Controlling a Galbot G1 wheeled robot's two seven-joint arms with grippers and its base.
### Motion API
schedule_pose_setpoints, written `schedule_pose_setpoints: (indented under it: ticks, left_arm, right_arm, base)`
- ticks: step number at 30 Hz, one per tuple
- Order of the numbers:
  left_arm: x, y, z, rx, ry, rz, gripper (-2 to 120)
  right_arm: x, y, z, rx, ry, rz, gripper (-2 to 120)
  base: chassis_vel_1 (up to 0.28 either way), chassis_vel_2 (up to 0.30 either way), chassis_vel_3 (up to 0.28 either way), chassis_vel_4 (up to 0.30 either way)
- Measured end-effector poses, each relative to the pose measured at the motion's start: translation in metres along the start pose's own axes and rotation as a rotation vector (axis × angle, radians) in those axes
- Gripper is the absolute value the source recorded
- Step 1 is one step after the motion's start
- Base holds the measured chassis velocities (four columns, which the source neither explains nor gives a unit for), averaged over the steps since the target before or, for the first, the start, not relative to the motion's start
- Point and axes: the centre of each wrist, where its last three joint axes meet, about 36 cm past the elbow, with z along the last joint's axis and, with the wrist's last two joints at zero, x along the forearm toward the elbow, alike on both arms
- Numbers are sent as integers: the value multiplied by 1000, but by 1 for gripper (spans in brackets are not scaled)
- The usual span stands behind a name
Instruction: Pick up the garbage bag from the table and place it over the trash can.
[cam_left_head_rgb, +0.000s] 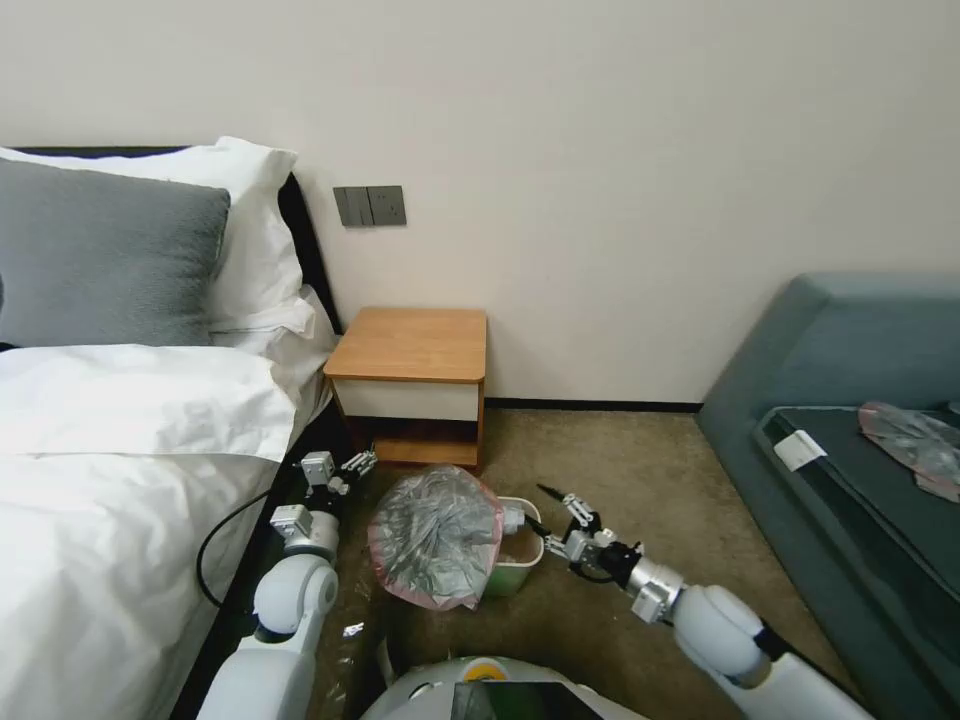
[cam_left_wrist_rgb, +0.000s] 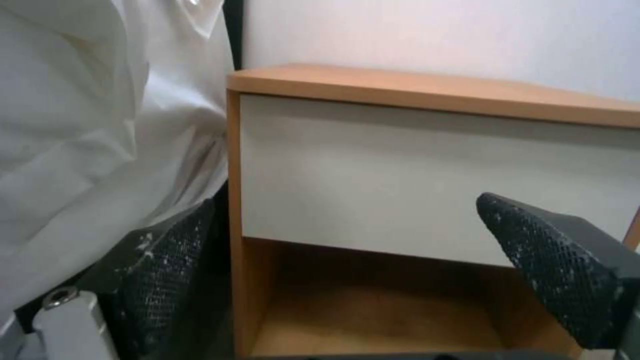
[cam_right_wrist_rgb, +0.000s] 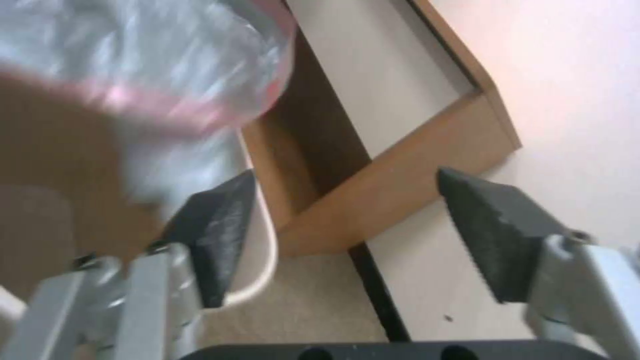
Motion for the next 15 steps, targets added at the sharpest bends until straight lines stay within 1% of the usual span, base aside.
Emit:
schedule_pose_setpoints:
  ticks: [1, 3, 4, 5, 7, 8, 10, 12, 13, 15]
  left_arm:
    - [0, 0, 0, -3, 1, 4, 100]
    - [0, -2, -1, -8, 4, 16, 100]
    - [0, -2, -1, -8, 4, 16, 100]
    - [3, -4, -1, -10, 9, 33, 100]
    - [6, -9, -1, -10, 15, 63, 100]
    - [6, -9, -1, -10, 15, 63, 100]
    - [9, -13, -3, -5, 13, 87, 100]
    - [12, -18, -11, 15, 12, 118, 100]
    - [12, -18, -11, 15, 12, 118, 100]
    - [21, -26, -28, 59, 42, 175, 100]
  right_arm:
    - [4, -4, 0, 5, 4, 1, 78]
    - [9, -11, 0, 12, 10, 4, 88]
    - [9, -11, 0, 12, 10, 4, 88]
    - [12, -15, 0, 15, 14, 8, 94]
    - [15, -20, -1, 17, 16, 19, 99]
    - [15, -20, -1, 17, 16, 19, 99]
    - [16, -23, -1, 17, 17, 32, 100]
    - [16, -24, -1, 14, 19, 47, 100]
    - [16, -24, -1, 14, 19, 47, 100]
    - [16, -25, -1, 12, 20, 66, 100]
  base:
    - [0, 0, 0, 0]
    - [0, 0, 0, 0]
    - [0, 0, 0, 0]
    - [0, 0, 0, 0]
    - [0, 0, 0, 0]
    - [0, 0, 0, 0]
    - [0, 0, 0, 0]
    - [0, 0, 0, 0]
    - [0, 0, 0, 0]
    - [0, 0, 0, 0]
